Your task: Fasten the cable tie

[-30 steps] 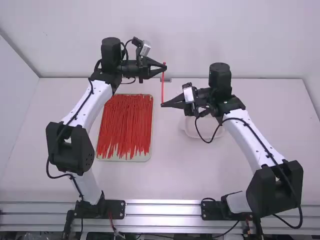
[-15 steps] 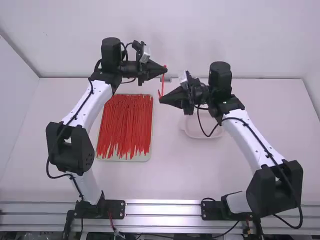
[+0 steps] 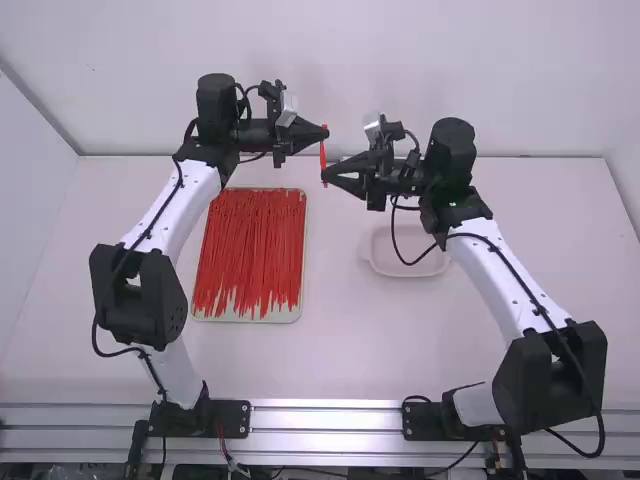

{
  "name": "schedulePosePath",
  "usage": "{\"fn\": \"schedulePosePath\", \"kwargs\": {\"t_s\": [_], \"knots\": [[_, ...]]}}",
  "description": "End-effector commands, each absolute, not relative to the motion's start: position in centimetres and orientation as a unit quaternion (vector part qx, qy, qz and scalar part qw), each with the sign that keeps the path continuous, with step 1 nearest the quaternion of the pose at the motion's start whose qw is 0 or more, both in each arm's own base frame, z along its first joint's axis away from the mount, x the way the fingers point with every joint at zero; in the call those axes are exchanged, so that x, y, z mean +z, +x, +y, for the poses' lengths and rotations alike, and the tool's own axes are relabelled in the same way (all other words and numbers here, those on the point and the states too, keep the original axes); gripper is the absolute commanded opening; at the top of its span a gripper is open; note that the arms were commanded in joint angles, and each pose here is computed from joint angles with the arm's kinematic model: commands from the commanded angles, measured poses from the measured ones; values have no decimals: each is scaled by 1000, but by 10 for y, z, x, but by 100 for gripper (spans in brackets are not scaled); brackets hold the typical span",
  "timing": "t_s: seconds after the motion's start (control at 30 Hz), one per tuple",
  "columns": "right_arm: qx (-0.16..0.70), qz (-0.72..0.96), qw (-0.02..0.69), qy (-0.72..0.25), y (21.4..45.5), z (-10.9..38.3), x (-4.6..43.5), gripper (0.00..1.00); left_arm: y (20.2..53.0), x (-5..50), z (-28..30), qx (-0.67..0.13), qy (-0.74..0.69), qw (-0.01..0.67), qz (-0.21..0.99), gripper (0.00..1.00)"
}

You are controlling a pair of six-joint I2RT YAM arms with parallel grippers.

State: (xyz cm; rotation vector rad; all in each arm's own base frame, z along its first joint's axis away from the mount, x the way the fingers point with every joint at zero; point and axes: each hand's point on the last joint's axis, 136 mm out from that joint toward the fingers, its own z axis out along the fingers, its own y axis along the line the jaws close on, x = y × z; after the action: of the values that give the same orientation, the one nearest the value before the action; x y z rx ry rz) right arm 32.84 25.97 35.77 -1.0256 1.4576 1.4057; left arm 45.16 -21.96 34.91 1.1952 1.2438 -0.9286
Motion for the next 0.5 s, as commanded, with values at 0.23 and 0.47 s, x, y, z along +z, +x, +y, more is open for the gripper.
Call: {"fn": "schedulePosePath", "kwargs": {"t_s": [0.23,0.47], "knots": [[626,636,317,-321,324,262,362,0,456,371,-212,-360,522,594,496,2],[638,658,280,-286,322,267,356,0,434,382,-204,-383,564,592,430,2]]}}
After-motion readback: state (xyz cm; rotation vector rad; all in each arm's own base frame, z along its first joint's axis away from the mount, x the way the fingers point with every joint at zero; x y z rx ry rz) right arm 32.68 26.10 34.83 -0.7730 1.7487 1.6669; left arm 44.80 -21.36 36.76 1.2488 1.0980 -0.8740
